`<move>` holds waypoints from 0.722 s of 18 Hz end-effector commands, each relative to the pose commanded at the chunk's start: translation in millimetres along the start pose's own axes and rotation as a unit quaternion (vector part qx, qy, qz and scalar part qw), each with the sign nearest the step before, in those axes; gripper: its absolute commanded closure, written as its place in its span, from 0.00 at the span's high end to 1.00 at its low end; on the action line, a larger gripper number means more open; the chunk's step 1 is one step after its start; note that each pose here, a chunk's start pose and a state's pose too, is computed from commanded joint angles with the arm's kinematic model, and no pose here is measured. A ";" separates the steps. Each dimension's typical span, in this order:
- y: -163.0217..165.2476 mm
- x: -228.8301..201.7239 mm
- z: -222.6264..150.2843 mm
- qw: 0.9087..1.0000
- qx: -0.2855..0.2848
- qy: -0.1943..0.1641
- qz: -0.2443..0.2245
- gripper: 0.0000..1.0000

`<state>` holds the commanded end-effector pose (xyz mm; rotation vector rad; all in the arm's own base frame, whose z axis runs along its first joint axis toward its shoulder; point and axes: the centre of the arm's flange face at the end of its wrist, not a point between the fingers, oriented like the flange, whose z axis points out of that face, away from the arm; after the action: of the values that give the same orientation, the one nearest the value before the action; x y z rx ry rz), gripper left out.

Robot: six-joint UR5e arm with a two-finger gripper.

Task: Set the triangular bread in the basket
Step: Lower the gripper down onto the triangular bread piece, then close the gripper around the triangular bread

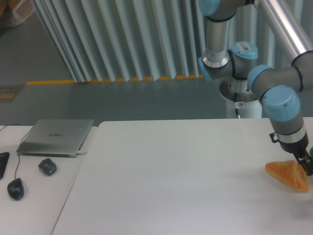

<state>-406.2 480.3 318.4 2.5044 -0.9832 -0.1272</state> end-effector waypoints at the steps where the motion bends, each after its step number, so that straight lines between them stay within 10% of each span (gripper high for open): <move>1: -1.0 0.9 2.0 1.000 0.000 0.002 0.002 1.00; 13: -31.9 11.5 33.2 1.000 -0.012 0.018 -0.005 1.00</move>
<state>-385.8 481.0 275.5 2.4817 -0.9502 -0.0957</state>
